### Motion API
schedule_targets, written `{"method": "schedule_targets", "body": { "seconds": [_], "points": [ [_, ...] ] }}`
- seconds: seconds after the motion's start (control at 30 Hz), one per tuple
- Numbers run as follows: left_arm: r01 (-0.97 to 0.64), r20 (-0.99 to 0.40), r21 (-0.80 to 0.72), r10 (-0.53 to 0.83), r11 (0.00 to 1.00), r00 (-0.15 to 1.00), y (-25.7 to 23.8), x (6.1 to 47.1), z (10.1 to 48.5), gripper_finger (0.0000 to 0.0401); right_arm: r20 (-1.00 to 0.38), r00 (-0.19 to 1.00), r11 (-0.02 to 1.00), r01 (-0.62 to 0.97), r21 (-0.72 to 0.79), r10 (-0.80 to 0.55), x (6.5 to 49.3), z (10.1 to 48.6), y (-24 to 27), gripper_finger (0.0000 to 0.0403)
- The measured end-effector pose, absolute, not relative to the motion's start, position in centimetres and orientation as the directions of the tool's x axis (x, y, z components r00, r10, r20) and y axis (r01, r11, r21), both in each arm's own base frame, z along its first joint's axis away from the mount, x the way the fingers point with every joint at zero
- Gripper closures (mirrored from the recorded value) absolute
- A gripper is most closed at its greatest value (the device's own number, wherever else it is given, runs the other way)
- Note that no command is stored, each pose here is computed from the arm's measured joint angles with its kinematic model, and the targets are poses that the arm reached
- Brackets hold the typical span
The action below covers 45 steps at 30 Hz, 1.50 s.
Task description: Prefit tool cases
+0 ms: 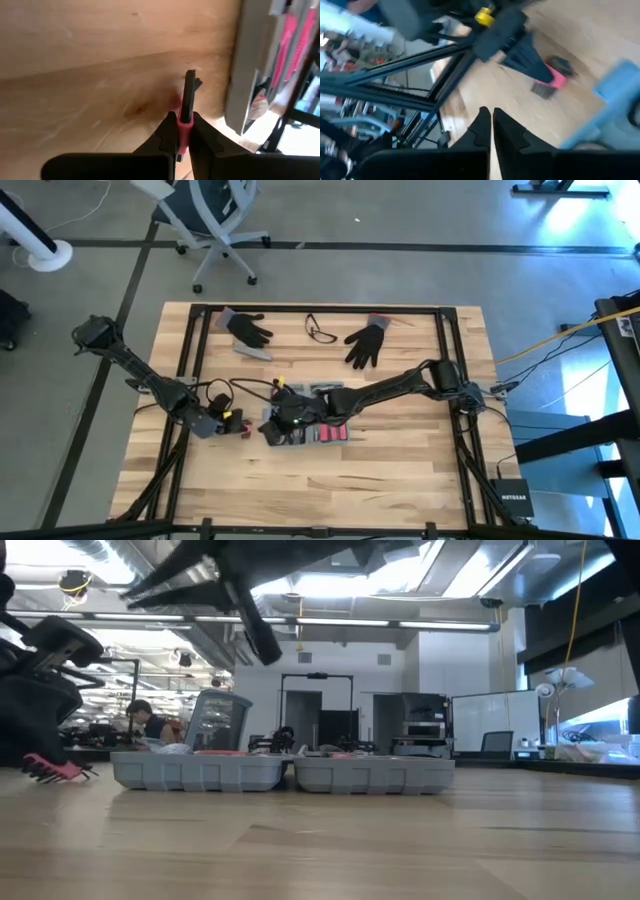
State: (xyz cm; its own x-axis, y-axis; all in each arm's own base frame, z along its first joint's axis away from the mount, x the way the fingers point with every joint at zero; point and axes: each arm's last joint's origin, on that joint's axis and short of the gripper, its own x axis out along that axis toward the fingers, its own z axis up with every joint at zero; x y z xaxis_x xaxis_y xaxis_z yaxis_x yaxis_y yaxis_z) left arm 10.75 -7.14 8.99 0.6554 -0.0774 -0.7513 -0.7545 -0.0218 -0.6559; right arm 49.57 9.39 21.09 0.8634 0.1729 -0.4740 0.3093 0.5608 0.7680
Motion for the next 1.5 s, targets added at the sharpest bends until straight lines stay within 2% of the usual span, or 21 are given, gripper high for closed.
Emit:
{"method": "schedule_targets", "body": {
  "seconds": [0.13, 0.27, 0.37, 0.43, 0.5, 0.57, 0.83, 0.93, 1.03, 1.2, 1.33, 1.5],
  "points": [
    [-0.787, -0.783, -0.613, -0.076, -0.069, 0.617, -6.9, 11.0, 9.1, 0.0387, -0.496, 0.86, 0.475, 0.388, 0.79, 0.123, 50.2, 19.3, 9.1, 0.0402],
    [-0.793, -0.789, -0.605, -0.078, -0.07, 0.609, -6.6, 11.2, 9.1, 0.0387, -0.548, 0.831, 0.362, 0.484, 0.797, 0.096, 51.0, 16.1, 8.5, 0.0403],
    [-0.797, -0.793, -0.599, -0.084, -0.07, 0.603, -6.4, 11.3, 9.1, 0.0387, -0.554, 0.829, 0.349, 0.496, 0.795, 0.082, 52.0, 15.2, 8.2, 0.0403],
    [-0.799, -0.794, -0.599, -0.088, -0.057, 0.602, -6.3, 11.4, 9.1, 0.0387, -0.537, 0.841, 0.382, 0.478, 0.791, 0.059, 52.5, 16.0, 7.6, 0.0403],
    [-0.793, -0.788, -0.609, -0.093, -0.03, 0.609, -6.3, 11.6, 9.2, 0.0387, -0.523, 0.852, 0.456, 0.455, 0.765, 0.028, 52.6, 17.3, 7.0, 0.0403],
    [-0.793, -0.79, -0.609, -0.095, -0.003, 0.606, -6.2, 11.7, 9.3, 0.0387, -0.554, 0.833, 0.527, 0.467, 0.71, 0.009, 52.4, 18.4, 5.8, 0.0403],
    [-0.76, -0.769, -0.639, -0.111, 0.117, 0.63, -6.1, 12.0, 10.7, 0.0387, -0.683, 0.73, 0.681, 0.513, 0.522, -0.027, 49.5, 22.9, 2.6, 0.0403],
    [-0.754, -0.764, -0.645, -0.109, 0.124, 0.636, -6.1, 12.0, 11.4, 0.0387, -0.721, 0.689, 0.738, 0.521, 0.429, -0.067, 47.5, 25.6, 2.3, 0.0403],
    [-0.732, -0.745, -0.667, -0.095, 0.139, 0.66, -6.1, 12.1, 12.3, 0.0387, -0.768, 0.625, 0.762, 0.563, 0.321, -0.138, 45.3, 27.7, 1.8, 0.0403],
    [-0.601, -0.615, -0.784, -0.061, 0.158, 0.786, -6.7, 13.7, 16.1, 0.0387, -0.834, 0.511, 0.761, 0.621, 0.188, -0.21, 42.0, 29.5, 1.5, 0.0403],
    [-0.565, -0.578, -0.801, -0.01, 0.197, 0.816, -7.0, 15.3, 17.6, 0.0387, -0.847, 0.485, 0.73, 0.657, 0.188, -0.218, 39.8, 29.2, 1.7, 0.0403],
    [-0.592, -0.608, -0.776, -0.008, 0.218, 0.794, -6.9, 18.1, 15.5, 0.0387, -0.837, 0.513, 0.678, 0.686, 0.264, -0.193, 37.9, 27.9, 2.1, 0.0403]
  ]
}}
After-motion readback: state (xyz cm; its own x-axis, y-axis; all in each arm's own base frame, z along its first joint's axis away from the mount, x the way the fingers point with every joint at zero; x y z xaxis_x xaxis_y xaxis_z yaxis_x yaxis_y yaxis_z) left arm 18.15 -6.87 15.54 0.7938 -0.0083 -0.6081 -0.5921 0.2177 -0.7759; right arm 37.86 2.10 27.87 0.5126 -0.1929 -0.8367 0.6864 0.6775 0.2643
